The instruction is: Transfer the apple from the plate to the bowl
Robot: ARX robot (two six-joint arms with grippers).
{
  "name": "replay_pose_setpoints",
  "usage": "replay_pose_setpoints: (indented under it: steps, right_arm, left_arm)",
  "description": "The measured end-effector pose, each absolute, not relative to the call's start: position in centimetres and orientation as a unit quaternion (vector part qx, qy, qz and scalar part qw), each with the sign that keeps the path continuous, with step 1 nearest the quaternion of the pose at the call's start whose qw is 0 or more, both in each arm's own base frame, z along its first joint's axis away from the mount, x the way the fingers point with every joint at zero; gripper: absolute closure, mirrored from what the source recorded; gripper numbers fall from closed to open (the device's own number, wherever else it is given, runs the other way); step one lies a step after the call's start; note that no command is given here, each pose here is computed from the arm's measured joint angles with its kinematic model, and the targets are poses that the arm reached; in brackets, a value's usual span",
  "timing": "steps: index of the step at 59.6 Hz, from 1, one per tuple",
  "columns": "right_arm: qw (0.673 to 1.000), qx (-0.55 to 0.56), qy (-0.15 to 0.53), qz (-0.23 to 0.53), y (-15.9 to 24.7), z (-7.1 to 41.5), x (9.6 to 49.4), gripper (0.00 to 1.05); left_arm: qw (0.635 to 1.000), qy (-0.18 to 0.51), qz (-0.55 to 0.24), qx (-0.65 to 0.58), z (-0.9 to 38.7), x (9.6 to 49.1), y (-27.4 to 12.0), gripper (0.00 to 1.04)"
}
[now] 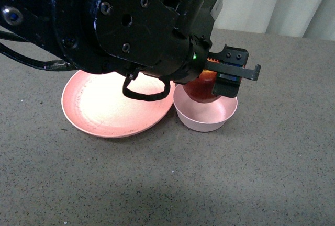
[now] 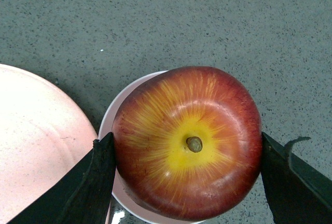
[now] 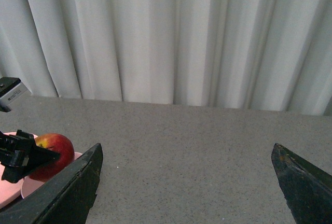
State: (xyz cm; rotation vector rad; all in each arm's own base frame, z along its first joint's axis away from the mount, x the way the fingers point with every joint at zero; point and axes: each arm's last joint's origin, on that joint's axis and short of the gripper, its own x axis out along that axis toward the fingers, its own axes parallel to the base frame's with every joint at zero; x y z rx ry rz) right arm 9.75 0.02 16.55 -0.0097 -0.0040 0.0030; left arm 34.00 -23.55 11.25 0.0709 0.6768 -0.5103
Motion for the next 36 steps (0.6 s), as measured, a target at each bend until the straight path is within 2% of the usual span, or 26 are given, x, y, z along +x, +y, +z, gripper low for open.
replay_pose_setpoints:
  steps: [36]
  right_arm:
    - [1.000,-0.005,-0.002,0.002,0.0,16.5,9.8,0.09]
  left_arm:
    - [0.907,0.353,-0.221,0.057,8.5,34.3,-23.7,0.34]
